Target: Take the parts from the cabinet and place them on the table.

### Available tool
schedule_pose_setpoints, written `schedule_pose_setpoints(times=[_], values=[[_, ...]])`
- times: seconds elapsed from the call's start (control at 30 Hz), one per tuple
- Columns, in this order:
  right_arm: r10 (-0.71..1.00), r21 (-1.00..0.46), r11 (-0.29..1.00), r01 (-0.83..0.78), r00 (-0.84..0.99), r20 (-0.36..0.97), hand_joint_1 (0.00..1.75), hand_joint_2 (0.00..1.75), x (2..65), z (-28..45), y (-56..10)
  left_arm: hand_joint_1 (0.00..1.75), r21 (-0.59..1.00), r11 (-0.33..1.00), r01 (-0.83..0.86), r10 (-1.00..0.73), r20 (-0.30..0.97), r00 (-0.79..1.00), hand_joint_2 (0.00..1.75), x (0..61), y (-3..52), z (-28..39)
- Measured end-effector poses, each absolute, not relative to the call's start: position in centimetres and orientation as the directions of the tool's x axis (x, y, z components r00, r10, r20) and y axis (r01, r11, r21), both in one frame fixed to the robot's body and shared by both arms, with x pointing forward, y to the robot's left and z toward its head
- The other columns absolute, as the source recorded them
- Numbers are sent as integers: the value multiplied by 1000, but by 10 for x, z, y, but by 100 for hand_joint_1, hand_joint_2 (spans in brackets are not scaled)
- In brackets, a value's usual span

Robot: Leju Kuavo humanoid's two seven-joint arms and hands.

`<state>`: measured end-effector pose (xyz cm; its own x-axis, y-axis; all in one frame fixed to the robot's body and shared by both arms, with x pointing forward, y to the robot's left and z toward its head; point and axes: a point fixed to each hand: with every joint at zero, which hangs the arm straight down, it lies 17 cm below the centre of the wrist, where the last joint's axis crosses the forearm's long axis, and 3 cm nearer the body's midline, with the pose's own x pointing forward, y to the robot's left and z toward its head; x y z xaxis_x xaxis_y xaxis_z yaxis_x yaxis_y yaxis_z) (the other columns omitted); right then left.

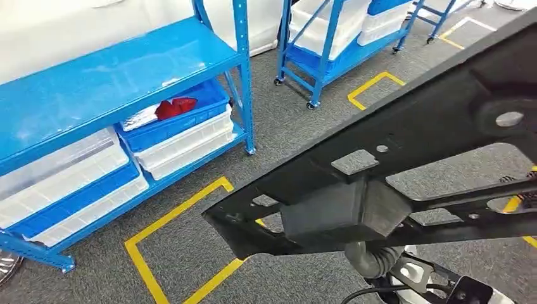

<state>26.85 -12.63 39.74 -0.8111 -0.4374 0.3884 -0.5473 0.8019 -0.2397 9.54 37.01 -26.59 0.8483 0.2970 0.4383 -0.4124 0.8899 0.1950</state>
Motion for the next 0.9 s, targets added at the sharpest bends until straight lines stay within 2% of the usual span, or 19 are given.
schedule_pose_setpoints(times=[0.5,0.9], values=[[-401,-205,846,-493,-840,364,175,175,273,405,-136,0,240,889,-391,265,427,865,175,90,397,-264],[-377,-184,870,-458,-858,350,175,175,278,410,-139,0,216,901,-377,254,443,860,175,101,391,-263]])
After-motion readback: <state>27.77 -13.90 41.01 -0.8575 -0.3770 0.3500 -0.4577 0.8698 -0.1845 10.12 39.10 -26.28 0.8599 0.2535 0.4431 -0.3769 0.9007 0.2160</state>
